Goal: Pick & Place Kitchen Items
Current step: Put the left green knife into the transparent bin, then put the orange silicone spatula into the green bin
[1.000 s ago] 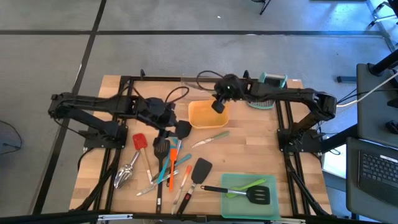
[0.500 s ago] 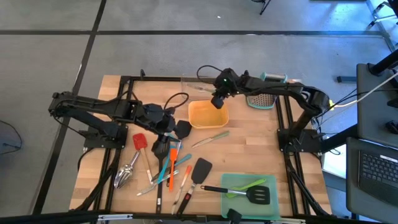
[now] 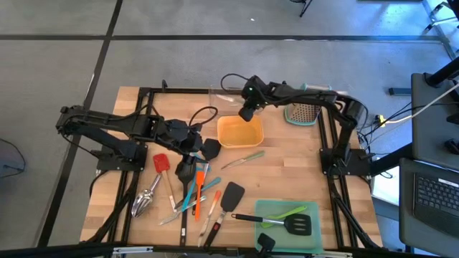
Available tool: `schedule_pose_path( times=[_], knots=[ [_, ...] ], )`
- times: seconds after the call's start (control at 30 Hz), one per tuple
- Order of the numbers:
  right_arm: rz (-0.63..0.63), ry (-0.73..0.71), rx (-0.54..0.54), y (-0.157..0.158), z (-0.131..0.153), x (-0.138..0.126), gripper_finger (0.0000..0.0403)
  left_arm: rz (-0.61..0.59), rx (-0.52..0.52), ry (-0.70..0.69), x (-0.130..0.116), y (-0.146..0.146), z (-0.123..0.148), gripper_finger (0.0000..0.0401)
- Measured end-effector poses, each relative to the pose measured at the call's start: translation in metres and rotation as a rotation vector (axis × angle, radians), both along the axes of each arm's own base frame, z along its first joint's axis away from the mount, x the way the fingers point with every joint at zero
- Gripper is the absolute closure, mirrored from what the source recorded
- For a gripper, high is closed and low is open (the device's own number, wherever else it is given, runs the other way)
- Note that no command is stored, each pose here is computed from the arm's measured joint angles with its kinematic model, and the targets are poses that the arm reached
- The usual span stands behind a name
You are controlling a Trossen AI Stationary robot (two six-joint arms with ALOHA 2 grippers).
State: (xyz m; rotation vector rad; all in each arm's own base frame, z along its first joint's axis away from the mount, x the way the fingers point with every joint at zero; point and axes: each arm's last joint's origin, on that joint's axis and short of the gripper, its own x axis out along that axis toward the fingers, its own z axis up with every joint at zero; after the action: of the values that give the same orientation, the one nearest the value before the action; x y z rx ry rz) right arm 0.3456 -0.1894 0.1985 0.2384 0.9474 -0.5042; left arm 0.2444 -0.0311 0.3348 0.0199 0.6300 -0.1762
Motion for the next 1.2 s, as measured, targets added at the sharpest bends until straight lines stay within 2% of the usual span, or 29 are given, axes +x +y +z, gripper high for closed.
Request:
schedule_pose_path(
  times=[0.4, 0.8, 1.0, 1.2],
  knots=[
    [-0.027, 0.082, 0.034, -0.009, -0.025, 0.003, 0.0333, -0.003, 0.002, 0.000, 0.000, -0.001, 0.000, 0.0257],
    [-0.019, 0.068, 0.070, -0.013, -0.027, 0.001, 0.0331, -0.001, 0.003, 0.000, 0.000, -0.001, 0.000, 0.0256],
    [-0.021, 0.106, 0.064, -0.012, -0.031, -0.001, 0.0248, 0.009, 0.010, -0.001, 0.000, 0.000, 0.000, 0.0256],
    [-0.029, 0.100, 0.037, -0.014, -0.028, 0.000, 0.0231, 0.010, 0.010, -0.001, 0.000, 0.000, 0.000, 0.0256]
  ],
)
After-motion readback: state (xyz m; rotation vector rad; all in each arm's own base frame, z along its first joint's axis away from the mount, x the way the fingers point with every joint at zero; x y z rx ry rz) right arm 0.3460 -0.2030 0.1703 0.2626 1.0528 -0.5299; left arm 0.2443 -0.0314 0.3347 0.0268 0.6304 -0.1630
